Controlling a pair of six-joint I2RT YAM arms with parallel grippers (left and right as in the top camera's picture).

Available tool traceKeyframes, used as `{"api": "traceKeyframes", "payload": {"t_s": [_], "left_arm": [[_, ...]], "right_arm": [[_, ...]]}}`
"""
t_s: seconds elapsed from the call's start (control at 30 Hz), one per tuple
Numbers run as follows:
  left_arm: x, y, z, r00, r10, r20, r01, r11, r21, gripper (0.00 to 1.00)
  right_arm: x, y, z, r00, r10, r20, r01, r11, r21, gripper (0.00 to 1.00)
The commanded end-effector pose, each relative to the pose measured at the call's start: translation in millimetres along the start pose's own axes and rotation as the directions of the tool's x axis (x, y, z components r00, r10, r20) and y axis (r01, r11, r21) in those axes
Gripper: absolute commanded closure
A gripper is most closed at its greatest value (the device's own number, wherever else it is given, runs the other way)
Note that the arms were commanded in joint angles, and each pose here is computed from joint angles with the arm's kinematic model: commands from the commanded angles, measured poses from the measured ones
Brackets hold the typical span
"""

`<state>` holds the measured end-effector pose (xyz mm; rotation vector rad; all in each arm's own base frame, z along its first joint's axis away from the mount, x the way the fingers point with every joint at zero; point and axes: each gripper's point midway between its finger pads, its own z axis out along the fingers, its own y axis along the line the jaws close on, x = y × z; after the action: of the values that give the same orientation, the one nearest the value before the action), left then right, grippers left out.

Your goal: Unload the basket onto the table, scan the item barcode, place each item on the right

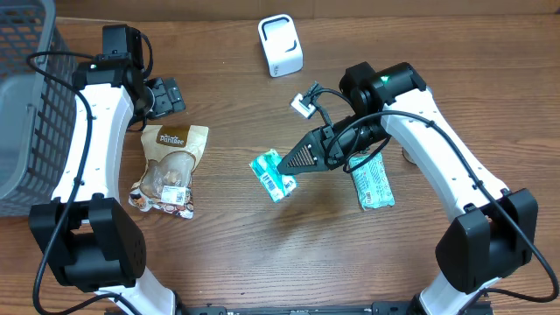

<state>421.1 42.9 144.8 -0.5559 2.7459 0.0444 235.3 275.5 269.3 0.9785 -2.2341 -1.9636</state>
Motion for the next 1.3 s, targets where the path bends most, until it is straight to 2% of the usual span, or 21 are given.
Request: {"api": "traceKeyframes", "payload": {"t_s": [0.0, 0.5, 0.67, 0.8, 0.97, 1.07, 1.13, 1.27], "left_arm": [[-4, -1, -6, 1.000, 0.005, 0.021, -0.005, 1.000, -0.004, 0.00], [-4, -1, -6, 1.000, 0.004, 0.021, -0.004, 1.000, -0.004, 0.01], [-4, -1, -6, 1.000, 0.004, 0.021, -0.004, 1.000, -0.004, 0.00], [-4, -1, -6, 1.000, 0.005, 0.021, -0.005, 1.000, -0.004, 0.00], [-4, -1, -6, 1.000, 0.004, 0.021, -0.004, 1.000, -0.004, 0.01], [-4, -1, -6, 1.000, 0.005, 0.021, -0.005, 1.000, -0.004, 0.00], [-4, -1, -6, 1.000, 0.004, 0.021, -0.004, 1.000, -0.004, 0.00], [-4, -1, -6, 1.000, 0.005, 0.021, -0.005, 1.000, -0.004, 0.00]], "right_arm": [[4, 2, 0, 0.998, -0.052, -0.023, 0.053, 0.998, 0.044, 0.96], [2, -31, -1, 0.988, -0.143, -0.063, 0.151, 0.977, 0.153, 0.96], [-4, -58, 1, 0.993, -0.108, -0.038, 0.114, 0.971, 0.210, 0.96], [-8, -92, 1, 0.999, -0.032, 0.005, 0.029, 0.955, 0.295, 0.96], [-5, -145, -11, 0.990, 0.109, 0.087, -0.138, 0.856, 0.498, 0.96], [-4, -175, -31, 0.967, 0.182, 0.178, -0.255, 0.719, 0.647, 0.96], [-13, -185, -48, 0.952, 0.180, 0.248, -0.305, 0.631, 0.714, 0.96], [-44, -172, -69, 0.955, 0.091, 0.283, -0.284, 0.569, 0.772, 0.96]]}}
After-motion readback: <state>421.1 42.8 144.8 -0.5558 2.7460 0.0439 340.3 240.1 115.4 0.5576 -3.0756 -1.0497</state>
